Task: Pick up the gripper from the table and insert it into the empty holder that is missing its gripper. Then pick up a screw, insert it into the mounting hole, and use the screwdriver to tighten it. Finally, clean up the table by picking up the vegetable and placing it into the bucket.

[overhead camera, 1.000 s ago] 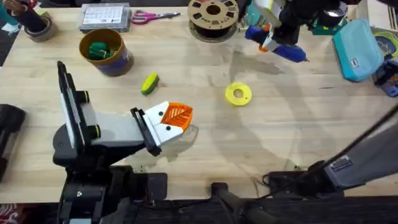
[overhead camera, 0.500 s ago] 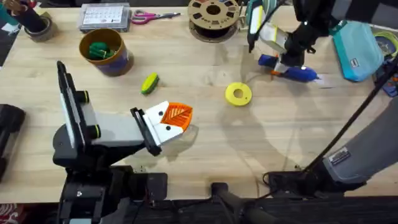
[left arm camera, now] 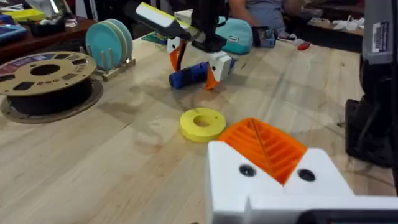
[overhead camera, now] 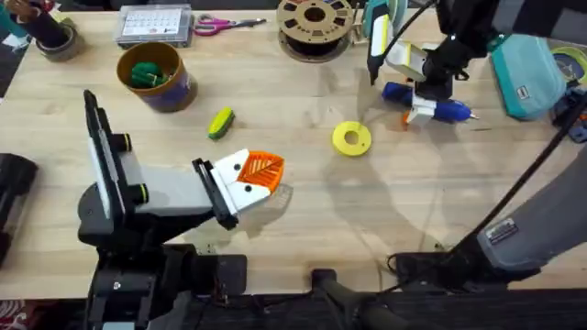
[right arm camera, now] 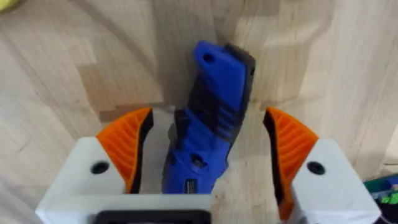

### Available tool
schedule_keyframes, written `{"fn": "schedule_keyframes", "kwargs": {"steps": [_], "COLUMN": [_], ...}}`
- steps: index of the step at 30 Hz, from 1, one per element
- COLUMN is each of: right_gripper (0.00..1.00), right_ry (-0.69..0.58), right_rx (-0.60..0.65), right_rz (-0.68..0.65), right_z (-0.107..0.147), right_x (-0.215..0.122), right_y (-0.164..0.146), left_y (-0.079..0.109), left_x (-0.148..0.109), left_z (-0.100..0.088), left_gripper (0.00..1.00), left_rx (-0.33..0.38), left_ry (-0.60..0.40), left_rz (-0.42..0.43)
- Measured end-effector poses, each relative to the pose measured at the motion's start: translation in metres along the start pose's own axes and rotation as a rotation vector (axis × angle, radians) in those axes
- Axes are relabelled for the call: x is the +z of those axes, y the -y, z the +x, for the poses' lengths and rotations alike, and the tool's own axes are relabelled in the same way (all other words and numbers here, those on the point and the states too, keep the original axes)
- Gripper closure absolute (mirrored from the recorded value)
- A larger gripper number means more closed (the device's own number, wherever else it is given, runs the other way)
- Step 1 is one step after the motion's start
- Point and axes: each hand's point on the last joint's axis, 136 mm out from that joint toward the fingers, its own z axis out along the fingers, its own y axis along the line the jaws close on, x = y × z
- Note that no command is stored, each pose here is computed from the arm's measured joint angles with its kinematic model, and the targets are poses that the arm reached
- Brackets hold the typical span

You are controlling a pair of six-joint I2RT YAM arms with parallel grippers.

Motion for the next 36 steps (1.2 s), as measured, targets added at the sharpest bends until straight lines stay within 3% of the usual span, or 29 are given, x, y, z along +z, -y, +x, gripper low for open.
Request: {"fn": "schedule_keyframes", "kwargs": {"steps": [3, 4, 9, 10, 15, 18, 22, 26, 29, 32, 36], "right_gripper": [0.006, 0.005, 0.006, 0.006, 0.005, 0.005, 0.004, 0.004, 0.004, 0.004, 0.004], "right_ry": [-0.001, 0.000, 0.028, 0.038, 0.144, 0.233, 0.351, 0.459, 0.549, 0.635, 0.724], "right_rx": [0.023, 0.037, 0.108, 0.127, 0.330, 0.501, 0.702, 0.896, 1.023, 1.081, 1.092], "right_rz": [-0.005, -0.005, 0.061, 0.082, 0.205, 0.241, 0.299, 0.326, 0.336, 0.331, 0.325], "right_z": [-0.001, -0.003, -0.016, -0.018, -0.032, -0.039, -0.047, -0.047, -0.045, -0.045, -0.046], "right_x": [-0.001, -0.003, -0.029, -0.038, -0.086, -0.114, -0.160, -0.208, -0.243, -0.275, -0.310], "right_y": [-0.002, -0.003, 0.001, 0.003, 0.016, 0.025, 0.040, 0.039, 0.028, 0.008, -0.022], "left_y": [0.000, 0.000, 0.000, 0.000, -0.003, -0.011, -0.027, -0.044, -0.048, -0.054, -0.068], "left_x": [0.000, 0.000, 0.000, 0.000, 0.000, 0.000, -0.005, -0.013, -0.022, -0.029, -0.033], "left_z": [0.000, 0.000, 0.000, 0.000, -0.002, -0.013, -0.042, -0.064, -0.099, -0.129, -0.140], "left_gripper": [0.986, 0.911, 0.124, 0.049, 0.015, 0.015, 0.016, 0.016, 0.016, 0.016, 0.017], "left_rx": [0.000, 0.006, 0.004, 0.001, 0.013, 0.063, 0.148, 0.153, 0.172, 0.122, -0.008], "left_ry": [0.000, 0.000, 0.000, 0.000, 0.005, 0.042, 0.130, 0.169, 0.202, 0.173, 0.039], "left_rz": [0.000, -0.001, -0.002, -0.001, -0.016, -0.062, -0.173, -0.300, -0.368, -0.432, -0.502]}}
